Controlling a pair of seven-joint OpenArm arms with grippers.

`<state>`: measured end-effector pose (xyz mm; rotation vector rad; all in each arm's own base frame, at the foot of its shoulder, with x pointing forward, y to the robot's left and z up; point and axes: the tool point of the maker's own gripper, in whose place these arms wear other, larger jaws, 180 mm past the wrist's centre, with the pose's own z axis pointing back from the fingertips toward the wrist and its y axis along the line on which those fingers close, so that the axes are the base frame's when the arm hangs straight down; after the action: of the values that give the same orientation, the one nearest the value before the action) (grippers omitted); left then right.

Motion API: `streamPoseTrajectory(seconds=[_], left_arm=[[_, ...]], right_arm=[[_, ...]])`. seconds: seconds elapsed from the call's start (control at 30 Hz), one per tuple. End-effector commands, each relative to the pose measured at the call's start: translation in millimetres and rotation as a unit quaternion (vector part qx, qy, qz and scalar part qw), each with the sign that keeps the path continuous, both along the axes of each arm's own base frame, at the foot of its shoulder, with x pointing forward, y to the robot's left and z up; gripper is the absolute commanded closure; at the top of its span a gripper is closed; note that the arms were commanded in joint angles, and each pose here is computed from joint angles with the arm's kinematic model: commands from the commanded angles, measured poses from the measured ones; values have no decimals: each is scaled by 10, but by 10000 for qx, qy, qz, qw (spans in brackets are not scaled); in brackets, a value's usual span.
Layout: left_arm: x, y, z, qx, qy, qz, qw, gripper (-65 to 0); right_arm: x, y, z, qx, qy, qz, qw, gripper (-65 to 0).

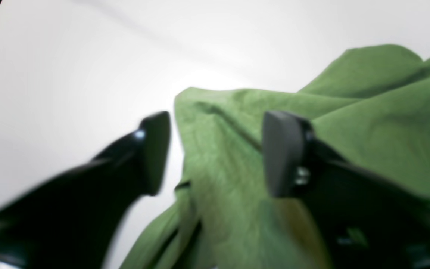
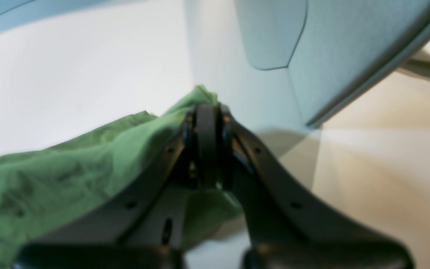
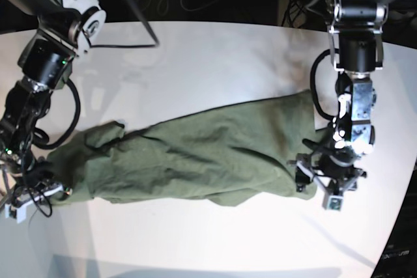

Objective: Layout the t-shirt on the table in an organized manner, then fold the t-shirt properly
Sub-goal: 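Pull the shirt apart, right gripper dragging its edge away from the left, then regrasp the shirt edge with the left gripper beside the right gripper's edge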

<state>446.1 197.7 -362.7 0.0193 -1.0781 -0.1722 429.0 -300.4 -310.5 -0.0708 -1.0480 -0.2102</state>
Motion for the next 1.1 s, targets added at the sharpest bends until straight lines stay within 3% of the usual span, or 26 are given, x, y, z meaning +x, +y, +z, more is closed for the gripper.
streamPoseTrajectory(seconds=[0.0, 0.2, 0.37, 0.57, 0.77, 0.87, 0.97, 1.07], left_arm=[[12, 8, 245, -23, -420, -1, 9991, -455], [-719, 0, 162, -272, -509, 380, 9976, -457], [-1301, 109, -386, -541, 182, 902, 9943, -460], [-1588, 24, -972, -782, 986, 1006, 9869, -459], [-1520, -139, -1077, -1021, 1098, 1015, 9835, -455], [-1478, -264, -1130, -1183, 1166, 1006, 9810, -362], [-1419, -300, -1159, -1247, 1202, 1001, 9798, -173], [-1378, -362, -1159, -1334, 1198, 1005, 9786, 0]], right_arm=[[83, -50, 213, -93, -322, 7, 9994, 0], [-47, -47, 27, -100, -105, 15, 9999, 0], [-154, -43, -116, -93, 67, 26, 9999, 0], [-211, -34, -191, -97, 160, 49, 9998, -8], [-204, -123, -124, -202, 118, 16, 9997, -243], [-214, -187, -98, -265, 117, -13, 9996, -343], [-269, -202, -155, -266, 208, -28, 9994, -400], [-414, -195, -328, -261, 408, -13, 9988, -408]])
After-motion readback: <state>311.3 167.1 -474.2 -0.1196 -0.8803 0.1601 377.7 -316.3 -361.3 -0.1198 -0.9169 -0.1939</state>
